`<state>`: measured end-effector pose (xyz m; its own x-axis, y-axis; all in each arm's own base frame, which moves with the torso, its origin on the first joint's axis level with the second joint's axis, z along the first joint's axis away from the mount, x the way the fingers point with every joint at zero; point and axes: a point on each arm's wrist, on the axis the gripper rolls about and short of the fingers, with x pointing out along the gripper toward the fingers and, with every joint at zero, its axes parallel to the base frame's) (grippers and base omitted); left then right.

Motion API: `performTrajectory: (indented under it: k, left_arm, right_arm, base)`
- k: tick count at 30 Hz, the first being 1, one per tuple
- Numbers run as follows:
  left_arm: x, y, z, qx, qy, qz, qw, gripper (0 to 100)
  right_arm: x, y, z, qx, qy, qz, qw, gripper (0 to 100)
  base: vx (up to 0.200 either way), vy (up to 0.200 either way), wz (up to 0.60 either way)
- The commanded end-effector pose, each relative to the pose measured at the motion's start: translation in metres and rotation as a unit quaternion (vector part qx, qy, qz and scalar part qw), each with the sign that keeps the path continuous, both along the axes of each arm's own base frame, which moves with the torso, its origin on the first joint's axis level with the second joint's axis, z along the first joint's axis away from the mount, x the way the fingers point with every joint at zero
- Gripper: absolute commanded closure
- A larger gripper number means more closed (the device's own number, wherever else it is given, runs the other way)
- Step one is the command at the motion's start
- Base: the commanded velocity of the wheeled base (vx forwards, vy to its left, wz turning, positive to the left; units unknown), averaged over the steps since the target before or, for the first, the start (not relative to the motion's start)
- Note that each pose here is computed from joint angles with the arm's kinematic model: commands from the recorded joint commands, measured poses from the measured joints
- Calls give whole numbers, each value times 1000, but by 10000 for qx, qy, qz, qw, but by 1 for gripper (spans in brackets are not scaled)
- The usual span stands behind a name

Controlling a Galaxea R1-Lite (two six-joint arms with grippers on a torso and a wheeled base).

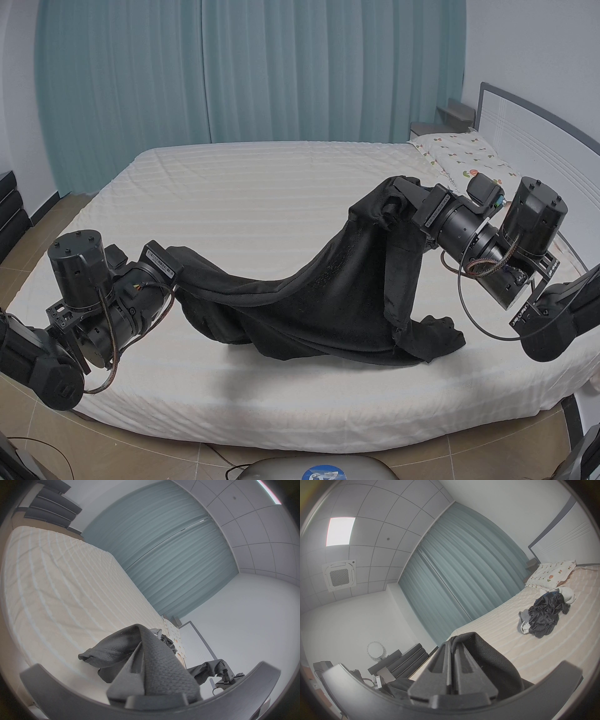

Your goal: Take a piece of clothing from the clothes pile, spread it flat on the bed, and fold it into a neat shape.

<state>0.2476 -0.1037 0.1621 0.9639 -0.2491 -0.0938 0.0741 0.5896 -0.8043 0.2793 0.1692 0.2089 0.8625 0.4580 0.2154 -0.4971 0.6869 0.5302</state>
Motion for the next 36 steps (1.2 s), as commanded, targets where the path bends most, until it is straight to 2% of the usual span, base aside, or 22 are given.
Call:
performTrajectory:
  k: [1, 11, 22, 28, 32, 36]
  left_arm:
    - [0, 0, 0, -5, -7, 3, 10000, 100]
    - [0, 0, -1, 1, 8, 3, 10000, 100]
    - [5, -6, -18, 149, 306, -115, 9994, 100]
    - [0, -14, -16, 154, 296, -283, 9990, 100]
    - [-7, -23, -21, 272, 487, -431, 9975, 100]
    - [-23, -21, -4, 233, 361, -478, 9979, 100]
  right_arm:
    - [1, 1, -2, -9, 19, 7, 10000, 100]
    - [1, -1, -2, 21, 52, 1, 10000, 100]
    - [-3, -19, -22, -176, 415, -182, 9988, 100]
    - [-15, -24, -28, -124, 613, -145, 9979, 100]
    - [-32, -31, -25, -3, 667, -70, 9977, 100]
    - [-72, -43, -11, 75, 499, 127, 9986, 100]
  base:
    - [0, 200, 0]
    - [0, 200, 0]
    - [0, 0, 0]
    - [-200, 0, 0]
    - [-200, 0, 0]
    - [-200, 0, 0]
